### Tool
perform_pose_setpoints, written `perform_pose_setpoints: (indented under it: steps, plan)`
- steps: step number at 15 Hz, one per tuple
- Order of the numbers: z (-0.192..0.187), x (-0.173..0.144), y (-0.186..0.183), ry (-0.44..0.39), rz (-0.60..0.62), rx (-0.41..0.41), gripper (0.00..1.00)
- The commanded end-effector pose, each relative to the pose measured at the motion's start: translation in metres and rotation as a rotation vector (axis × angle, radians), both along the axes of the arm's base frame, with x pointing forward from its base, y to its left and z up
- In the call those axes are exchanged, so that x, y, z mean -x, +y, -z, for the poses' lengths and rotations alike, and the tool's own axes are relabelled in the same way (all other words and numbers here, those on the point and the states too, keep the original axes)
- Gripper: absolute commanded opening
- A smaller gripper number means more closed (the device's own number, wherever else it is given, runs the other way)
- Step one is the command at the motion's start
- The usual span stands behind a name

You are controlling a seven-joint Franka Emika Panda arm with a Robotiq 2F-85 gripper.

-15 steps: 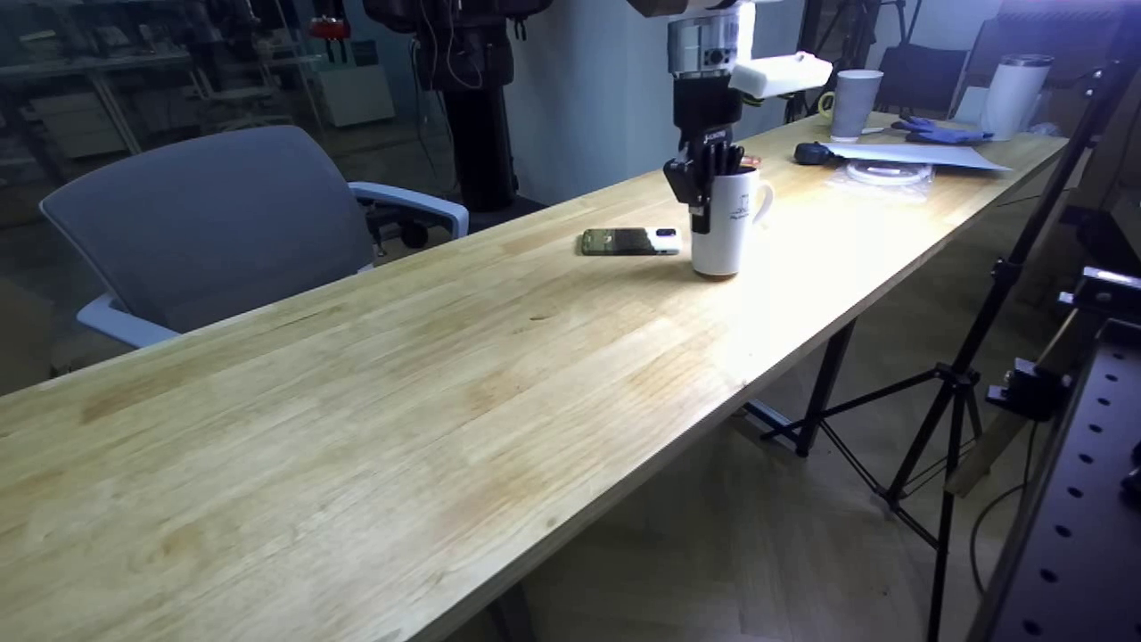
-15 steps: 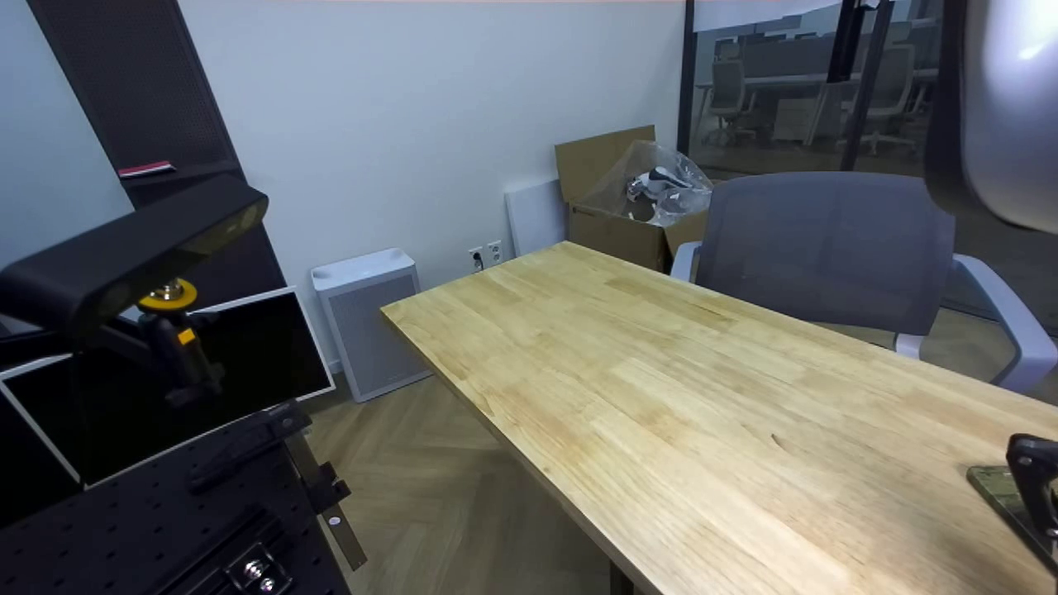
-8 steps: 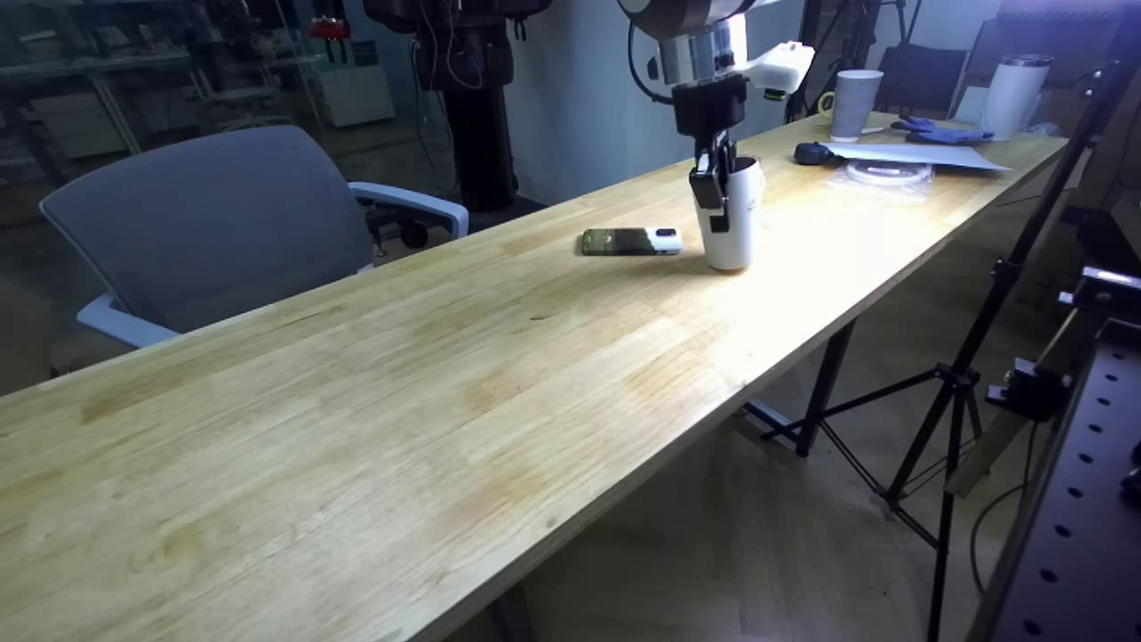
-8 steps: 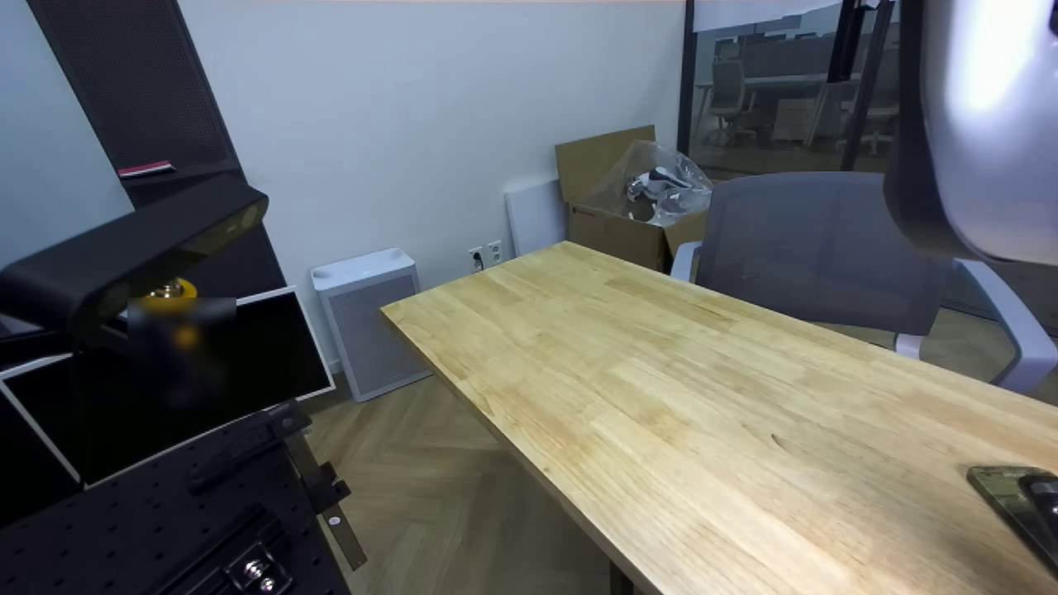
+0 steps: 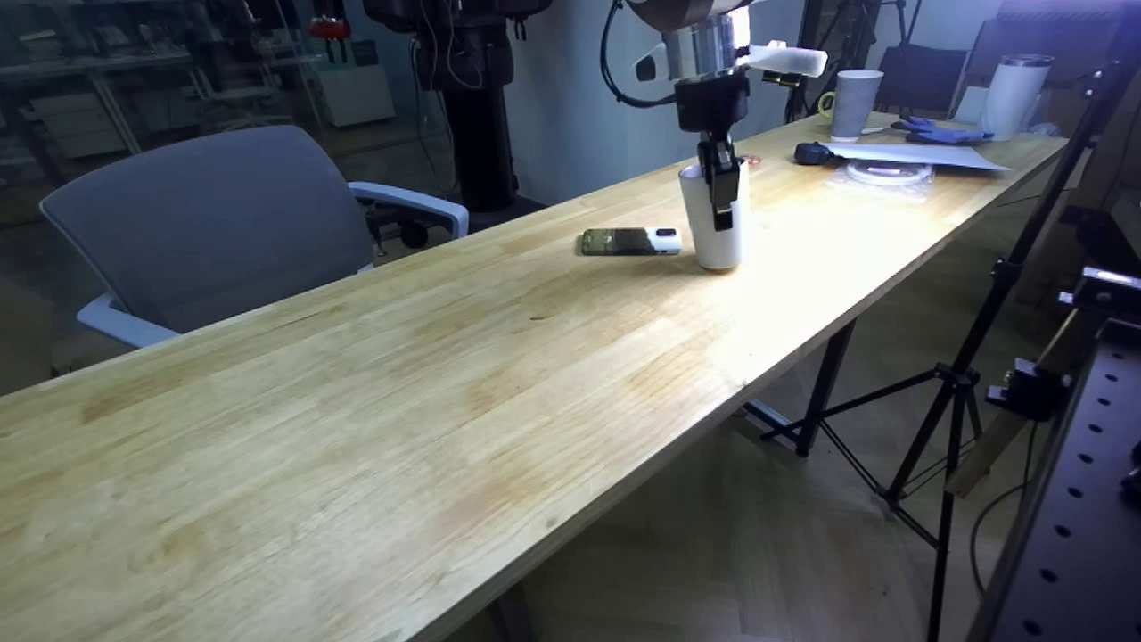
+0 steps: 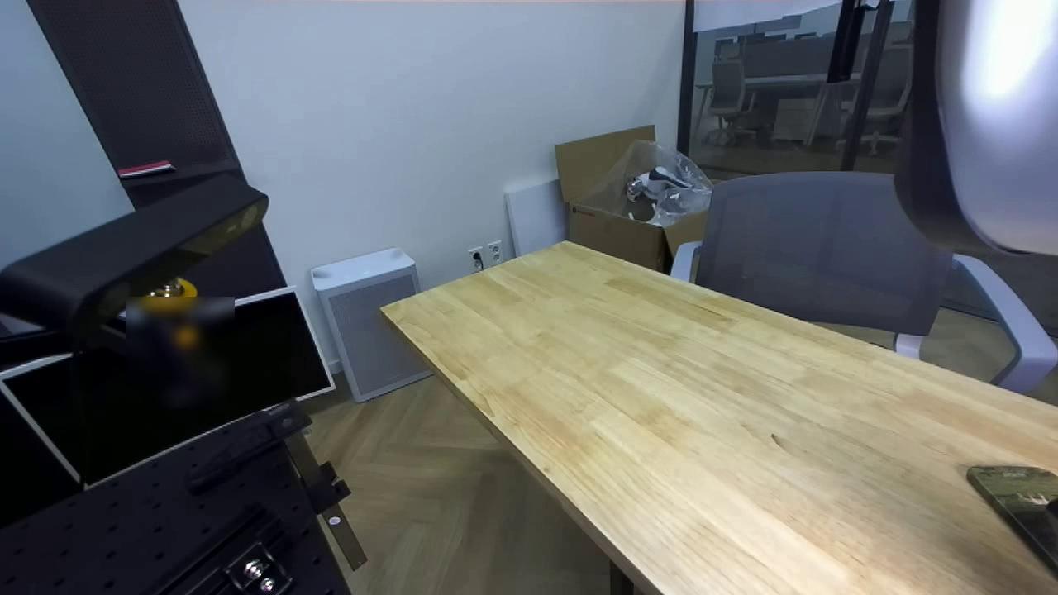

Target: Rotate the mug

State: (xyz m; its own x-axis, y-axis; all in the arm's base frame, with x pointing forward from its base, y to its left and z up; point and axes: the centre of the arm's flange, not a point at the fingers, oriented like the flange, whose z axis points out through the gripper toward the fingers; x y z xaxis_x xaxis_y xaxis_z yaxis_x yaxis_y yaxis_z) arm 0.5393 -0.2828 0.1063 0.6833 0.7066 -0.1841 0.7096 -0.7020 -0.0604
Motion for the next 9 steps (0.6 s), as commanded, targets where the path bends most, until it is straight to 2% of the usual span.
perform_pose_setpoints:
  steps: [1,7,8,9]
  plan:
    - [-0.0116,0.0036,0.0026,0.021,-0.180,-0.044,0.02]
    - [-0.0122,0.0028,0.0066,0.068,-0.456,-0.079,0.02]
    - [-0.0115,0.0027,0.0076,0.070,-0.478,-0.073,0.02]
    - [-0.0114,0.0044,0.0113,0.028,-0.428,-0.046,0.02]
